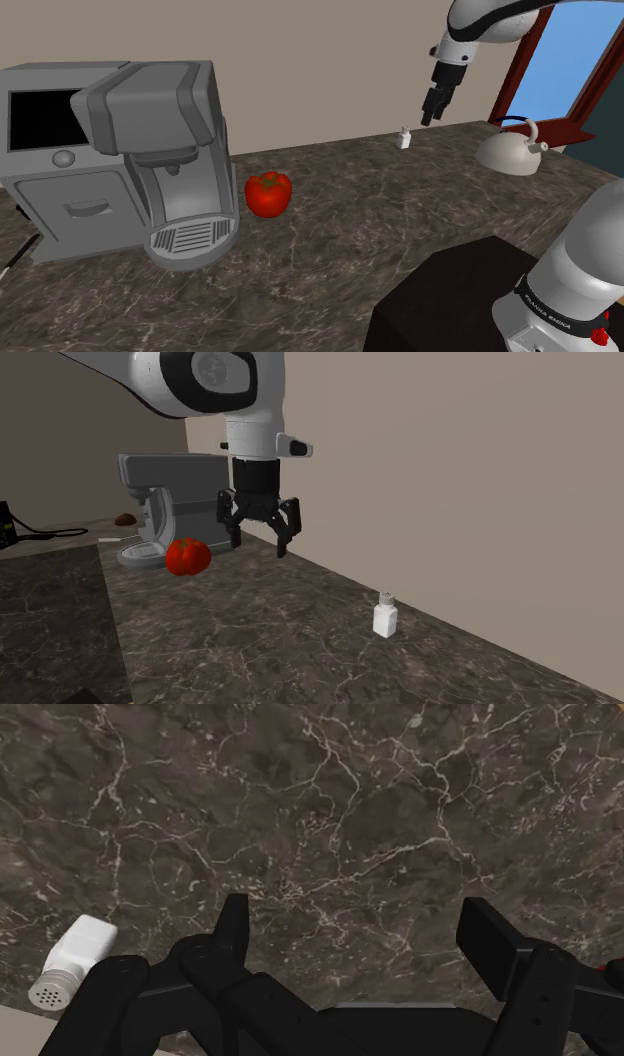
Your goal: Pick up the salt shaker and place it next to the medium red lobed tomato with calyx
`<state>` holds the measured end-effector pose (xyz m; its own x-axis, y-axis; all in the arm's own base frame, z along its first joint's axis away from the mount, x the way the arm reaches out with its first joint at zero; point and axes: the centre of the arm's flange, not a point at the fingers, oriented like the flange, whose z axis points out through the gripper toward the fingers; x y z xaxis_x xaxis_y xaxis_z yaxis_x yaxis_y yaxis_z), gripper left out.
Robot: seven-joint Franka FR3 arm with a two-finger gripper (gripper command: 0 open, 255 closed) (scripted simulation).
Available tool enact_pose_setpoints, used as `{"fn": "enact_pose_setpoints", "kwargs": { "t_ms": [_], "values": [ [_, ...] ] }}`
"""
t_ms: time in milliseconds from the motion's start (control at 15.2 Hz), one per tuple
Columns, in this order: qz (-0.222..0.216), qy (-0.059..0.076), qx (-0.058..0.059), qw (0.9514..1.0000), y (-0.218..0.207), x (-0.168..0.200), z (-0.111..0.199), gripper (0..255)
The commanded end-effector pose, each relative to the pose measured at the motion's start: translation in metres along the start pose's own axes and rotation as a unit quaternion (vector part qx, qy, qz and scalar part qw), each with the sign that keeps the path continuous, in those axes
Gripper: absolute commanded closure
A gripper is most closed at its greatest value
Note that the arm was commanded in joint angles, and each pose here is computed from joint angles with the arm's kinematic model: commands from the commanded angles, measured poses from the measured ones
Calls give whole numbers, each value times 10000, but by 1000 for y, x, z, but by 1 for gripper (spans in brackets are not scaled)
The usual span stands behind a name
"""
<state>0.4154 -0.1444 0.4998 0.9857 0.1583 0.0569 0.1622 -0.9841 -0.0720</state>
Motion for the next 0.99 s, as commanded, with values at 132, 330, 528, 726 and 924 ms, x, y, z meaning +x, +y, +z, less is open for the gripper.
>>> {"fn": "enact_pose_setpoints", "kwargs": {
  "t_ms": [132,330,528,726,924],
  "values": [
    [-12,85,-89,9999,44,23,23,0],
    [-19,146,-149,9998,74,39,37,0],
    [-26,207,-208,9996,105,55,50,0],
    [-34,268,-268,9993,135,72,63,0],
    [-41,329,-327,9989,166,89,75,0]
  ]
}}
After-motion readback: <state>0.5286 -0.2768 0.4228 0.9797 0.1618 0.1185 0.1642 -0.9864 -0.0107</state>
